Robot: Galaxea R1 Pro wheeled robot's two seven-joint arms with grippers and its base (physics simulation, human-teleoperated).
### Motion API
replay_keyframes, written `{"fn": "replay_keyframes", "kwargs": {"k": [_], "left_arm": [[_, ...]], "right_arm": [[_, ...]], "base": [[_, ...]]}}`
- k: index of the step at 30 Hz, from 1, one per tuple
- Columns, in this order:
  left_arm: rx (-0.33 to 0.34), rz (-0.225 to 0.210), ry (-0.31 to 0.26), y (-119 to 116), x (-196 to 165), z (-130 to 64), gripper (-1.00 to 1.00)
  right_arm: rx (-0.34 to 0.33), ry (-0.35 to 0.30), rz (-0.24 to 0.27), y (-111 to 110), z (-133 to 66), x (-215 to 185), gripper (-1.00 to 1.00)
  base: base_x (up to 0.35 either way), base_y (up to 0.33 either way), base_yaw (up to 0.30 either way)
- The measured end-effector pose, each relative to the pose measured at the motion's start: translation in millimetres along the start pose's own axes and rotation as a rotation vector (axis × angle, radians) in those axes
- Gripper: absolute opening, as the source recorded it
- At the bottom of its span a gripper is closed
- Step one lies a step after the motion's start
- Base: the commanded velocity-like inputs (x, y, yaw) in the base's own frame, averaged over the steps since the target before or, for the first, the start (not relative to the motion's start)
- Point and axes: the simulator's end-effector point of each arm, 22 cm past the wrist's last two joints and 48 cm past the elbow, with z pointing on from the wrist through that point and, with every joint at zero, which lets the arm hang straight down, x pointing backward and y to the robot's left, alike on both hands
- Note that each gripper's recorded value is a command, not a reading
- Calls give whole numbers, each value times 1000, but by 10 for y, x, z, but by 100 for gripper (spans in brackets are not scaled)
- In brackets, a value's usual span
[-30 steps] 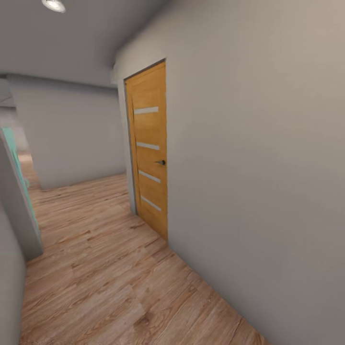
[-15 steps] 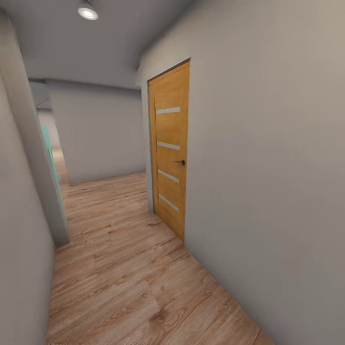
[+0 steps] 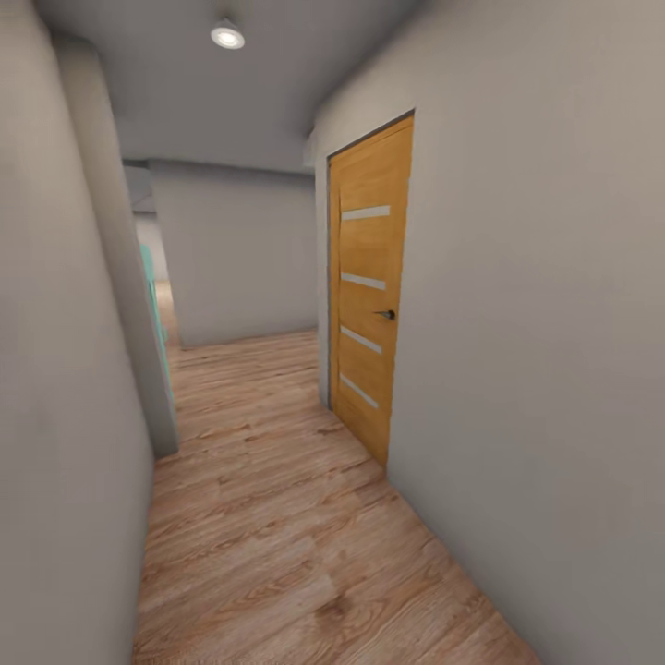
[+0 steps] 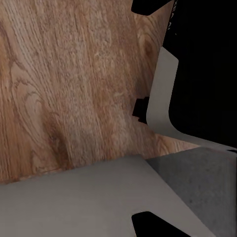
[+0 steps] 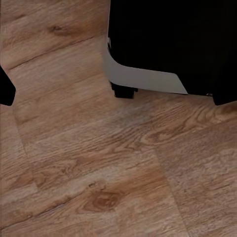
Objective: Move the two storage containers from the living room to the garage. In the garage, place one container on the floor and stack the other container on top of it (either order is fine).
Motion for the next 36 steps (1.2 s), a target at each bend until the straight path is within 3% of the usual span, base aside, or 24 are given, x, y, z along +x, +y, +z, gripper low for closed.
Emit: {"fn": "replay_keyframes", "kwargs": {"k": [4, 8, 17, 36], "left_arm": [[1, -5, 2, -8, 9, -1, 100], [24, -11, 10, -195, 60, -21, 100], [36, -4, 13, -258, 81, -29, 100], [29, -17, 13, -202, 72, -23, 100]], "right_arm": [[1, 0, 0, -8, 0, 1, 100], [1, 1, 0, -11, 0, 2, 100], [3, 0, -2, -29, -1, 3, 100], [1, 0, -9, -22, -2, 4, 100]], "base": [[0, 0, 273], [0, 0, 196], [36, -12, 34], [274, -112, 1]]}}
